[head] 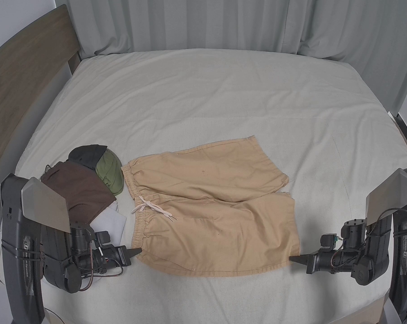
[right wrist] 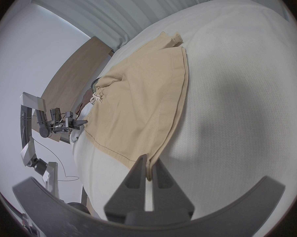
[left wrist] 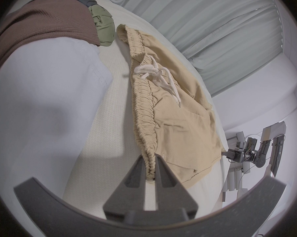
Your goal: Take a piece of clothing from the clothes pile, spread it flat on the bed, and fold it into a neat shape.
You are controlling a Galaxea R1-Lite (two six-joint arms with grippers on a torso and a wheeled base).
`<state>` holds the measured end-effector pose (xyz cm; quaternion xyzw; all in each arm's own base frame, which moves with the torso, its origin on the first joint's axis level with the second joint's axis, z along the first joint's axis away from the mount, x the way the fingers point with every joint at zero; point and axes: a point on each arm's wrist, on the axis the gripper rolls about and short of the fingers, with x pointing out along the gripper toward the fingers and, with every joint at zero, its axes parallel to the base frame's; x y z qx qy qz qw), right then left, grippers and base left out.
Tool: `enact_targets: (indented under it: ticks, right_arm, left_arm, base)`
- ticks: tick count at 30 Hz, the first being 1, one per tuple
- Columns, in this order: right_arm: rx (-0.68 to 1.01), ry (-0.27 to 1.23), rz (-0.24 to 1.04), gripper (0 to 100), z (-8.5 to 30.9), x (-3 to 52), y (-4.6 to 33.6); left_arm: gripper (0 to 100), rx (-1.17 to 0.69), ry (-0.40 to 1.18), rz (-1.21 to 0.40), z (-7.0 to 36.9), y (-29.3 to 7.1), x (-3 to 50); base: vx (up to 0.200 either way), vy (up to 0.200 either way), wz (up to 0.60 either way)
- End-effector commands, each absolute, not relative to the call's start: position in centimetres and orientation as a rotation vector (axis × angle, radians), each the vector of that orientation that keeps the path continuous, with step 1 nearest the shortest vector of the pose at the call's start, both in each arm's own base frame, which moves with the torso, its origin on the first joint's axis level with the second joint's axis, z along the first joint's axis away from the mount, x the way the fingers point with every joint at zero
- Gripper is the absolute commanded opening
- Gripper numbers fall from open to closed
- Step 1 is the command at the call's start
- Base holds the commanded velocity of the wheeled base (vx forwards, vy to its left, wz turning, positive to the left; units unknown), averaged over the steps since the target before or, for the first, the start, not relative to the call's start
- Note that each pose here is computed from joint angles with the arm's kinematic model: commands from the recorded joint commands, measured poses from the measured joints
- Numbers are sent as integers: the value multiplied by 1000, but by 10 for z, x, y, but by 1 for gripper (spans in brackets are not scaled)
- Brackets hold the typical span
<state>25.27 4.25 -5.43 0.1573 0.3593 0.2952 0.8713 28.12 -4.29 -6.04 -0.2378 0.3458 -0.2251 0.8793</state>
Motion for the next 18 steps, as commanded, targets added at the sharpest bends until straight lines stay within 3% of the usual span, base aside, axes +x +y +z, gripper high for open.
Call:
enact_targets:
  ticks: [1,18]
  right_arm:
    - [329,751,618,0,-55,253,43]
    - [315,755,609,0,-46,243,40]
  left_arm:
    - [0,-497,721,-469,-61,-43,281]
    - [0,-476,764,-469,-55,-38,262]
  base:
    - [0,0,0]
    - [0,0,0]
